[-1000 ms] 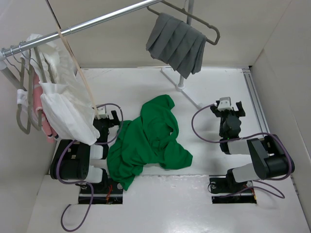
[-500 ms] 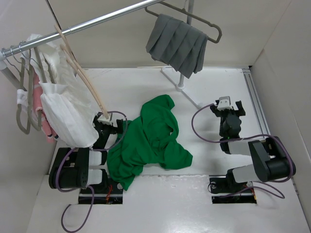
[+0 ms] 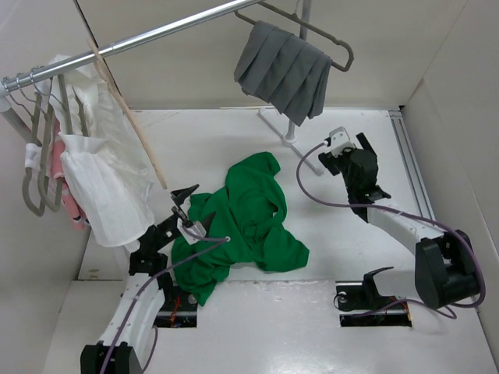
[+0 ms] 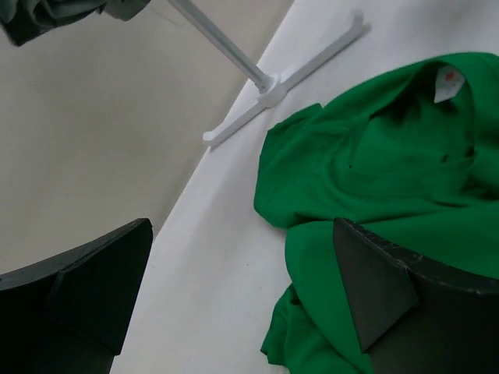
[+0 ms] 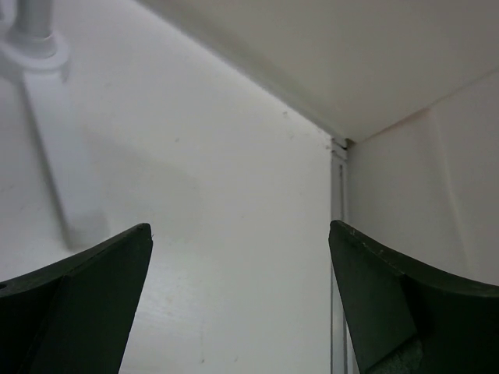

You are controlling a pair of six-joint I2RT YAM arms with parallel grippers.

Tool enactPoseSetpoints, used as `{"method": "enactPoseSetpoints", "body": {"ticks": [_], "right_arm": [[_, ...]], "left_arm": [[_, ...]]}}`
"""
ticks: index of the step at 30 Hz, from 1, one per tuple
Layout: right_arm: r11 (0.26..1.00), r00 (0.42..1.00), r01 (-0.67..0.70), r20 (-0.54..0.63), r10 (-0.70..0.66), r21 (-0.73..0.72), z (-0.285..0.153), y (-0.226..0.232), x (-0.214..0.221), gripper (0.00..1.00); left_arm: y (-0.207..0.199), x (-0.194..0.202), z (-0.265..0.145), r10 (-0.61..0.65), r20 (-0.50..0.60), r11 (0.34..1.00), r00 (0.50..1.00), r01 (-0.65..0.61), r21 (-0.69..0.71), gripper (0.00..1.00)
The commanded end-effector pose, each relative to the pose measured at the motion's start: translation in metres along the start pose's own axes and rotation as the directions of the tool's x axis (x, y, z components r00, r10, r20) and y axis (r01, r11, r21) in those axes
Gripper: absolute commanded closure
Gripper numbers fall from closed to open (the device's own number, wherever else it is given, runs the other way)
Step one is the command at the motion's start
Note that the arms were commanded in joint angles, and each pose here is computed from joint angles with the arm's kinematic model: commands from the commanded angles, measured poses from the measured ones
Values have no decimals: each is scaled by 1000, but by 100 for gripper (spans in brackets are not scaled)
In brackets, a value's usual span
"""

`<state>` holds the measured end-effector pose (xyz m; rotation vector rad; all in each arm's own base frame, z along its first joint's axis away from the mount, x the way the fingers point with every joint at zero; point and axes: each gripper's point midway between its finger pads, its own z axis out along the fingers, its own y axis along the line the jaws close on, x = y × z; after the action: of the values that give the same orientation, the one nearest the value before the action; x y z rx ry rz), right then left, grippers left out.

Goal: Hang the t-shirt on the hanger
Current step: Grab a hanger with the right arm

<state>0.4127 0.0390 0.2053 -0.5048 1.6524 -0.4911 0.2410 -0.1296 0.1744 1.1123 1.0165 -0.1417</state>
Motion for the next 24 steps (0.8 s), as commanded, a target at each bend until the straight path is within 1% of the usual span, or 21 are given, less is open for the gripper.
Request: {"method": "enactPoseSetpoints", "body": {"ticks": [1,3,4,5,6,8,9,10,11,12,13,14,15,16,17,18,19,20,21,22,24], "right_arm": [[989,998,25,55,-17,-145,0,18,-36,1],[974,997,37,74,-21,-223,0,32,-45,1],[963,998,48,55,-35,-267,-1,44,-43,1],[959,998,49,58,-34,-277,1,44,-48,1],[950,997,55,71,-34,-307,-1,51,-54,1],[936,997,62,70,-40,-347,-5,58,-58,1],[925,996,67,73,-42,-374,-8,65,-58,1],[914,995,68,98,-32,-399,-11,66,-67,1],[895,995,75,91,-39,-440,-16,77,-64,1],[892,993,76,114,-28,-445,-19,72,-76,1],[871,991,83,129,-22,-485,-24,81,-81,1],[856,990,90,138,-23,-508,-30,83,-89,1],[848,988,96,151,-19,-521,-37,84,-96,1],[838,989,94,149,-15,-538,-41,89,-101,1],[825,986,103,167,-10,-556,-48,90,-110,1],[789,987,116,156,-26,-603,-60,103,-111,1],[778,982,135,189,-22,-614,-66,100,-130,1],[756,978,154,207,-25,-637,-73,103,-140,1],[703,979,170,199,-41,-691,-88,111,-139,1],[679,966,211,255,-36,-703,-99,110,-166,1],[640,961,237,275,-43,-731,-114,112,-181,1]], "left_arm": [[-53,21,-10,12,-16,988,1000,-9,154,1],[-57,28,-14,78,-54,979,996,-67,192,1],[-53,25,-13,124,-55,972,991,-110,210,1],[-66,33,-19,112,-93,959,989,-83,269,1],[-63,34,-20,200,-88,941,976,-166,294,1],[-54,29,-21,234,-102,929,967,-192,315,1],[-64,36,-27,194,-151,925,969,-129,358,1],[-62,37,-29,210,-170,919,963,-135,371,1],[-51,31,-28,224,-177,917,958,-146,372,1],[-51,30,-30,222,-192,912,956,-134,387,1],[-59,34,-36,190,-228,901,955,-78,426,1],[-51,26,-34,217,-216,894,952,-105,435,1],[-50,25,-36,215,-229,890,949,-94,446,1],[-56,26,-40,180,-252,882,951,-43,469,1],[-55,23,-41,186,-250,879,950,-47,474,1],[-52,20,-41,178,-255,877,950,-36,479,1],[-59,21,-45,156,-271,870,950,-3,492,1],[-58,18,-46,154,-272,870,950,0,494,1],[-59,19,-47,149,-276,868,949,9,497,1],[-58,17,-47,155,-272,870,950,-1,493,1],[-55,14,-49,150,-289,883,945,4,469,1]]}}
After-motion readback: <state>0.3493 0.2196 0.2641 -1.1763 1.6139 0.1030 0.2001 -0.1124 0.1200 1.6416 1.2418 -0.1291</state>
